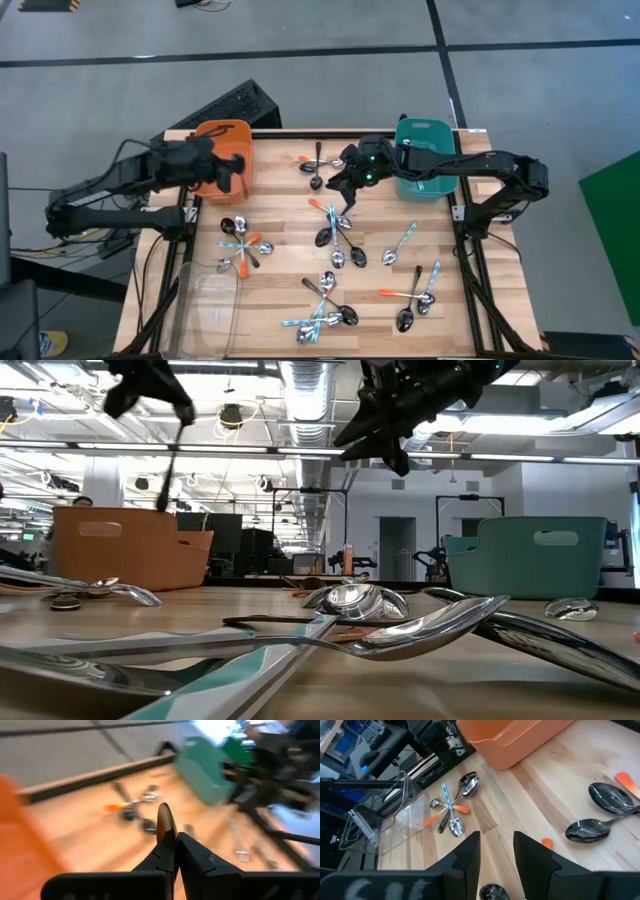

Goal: Sort silverware by color (type)
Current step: Put the black spoon into the orange bin

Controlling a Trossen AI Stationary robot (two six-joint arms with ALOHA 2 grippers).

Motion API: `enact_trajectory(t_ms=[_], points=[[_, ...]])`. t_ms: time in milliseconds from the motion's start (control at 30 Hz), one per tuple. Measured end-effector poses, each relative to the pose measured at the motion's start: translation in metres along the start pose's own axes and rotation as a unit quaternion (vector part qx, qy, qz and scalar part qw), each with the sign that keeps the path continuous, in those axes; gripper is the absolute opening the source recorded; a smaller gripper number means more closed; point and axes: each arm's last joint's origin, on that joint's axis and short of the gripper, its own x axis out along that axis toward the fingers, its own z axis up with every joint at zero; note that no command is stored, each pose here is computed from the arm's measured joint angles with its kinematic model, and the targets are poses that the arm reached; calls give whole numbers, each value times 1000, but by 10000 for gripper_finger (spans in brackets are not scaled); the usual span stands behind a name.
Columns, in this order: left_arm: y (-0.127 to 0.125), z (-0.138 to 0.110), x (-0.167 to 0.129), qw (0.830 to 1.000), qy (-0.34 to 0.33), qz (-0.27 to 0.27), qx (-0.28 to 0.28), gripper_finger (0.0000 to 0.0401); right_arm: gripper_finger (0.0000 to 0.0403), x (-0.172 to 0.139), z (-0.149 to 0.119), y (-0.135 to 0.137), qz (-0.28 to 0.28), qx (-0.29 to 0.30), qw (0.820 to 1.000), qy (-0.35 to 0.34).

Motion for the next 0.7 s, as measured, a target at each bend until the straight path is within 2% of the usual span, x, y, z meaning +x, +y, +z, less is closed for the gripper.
enact_trajectory(t_ms=[133,333,467,533,700], points=[[1,19,-11,997,-20,72,29,0,139,0,0,0,1,0,1000,0],[0,41,0,990,-21,120,71,0,138,0,-2,-1,-3,2,1000,8],[11,40,24,979,38,183,76,0,138,0,-5,-2,-12,21,999,26],[19,39,35,971,73,221,58,0,138,0,-9,-4,-21,35,998,42],[44,36,61,938,154,310,1,4,138,-5,-18,-7,-47,50,994,90]])
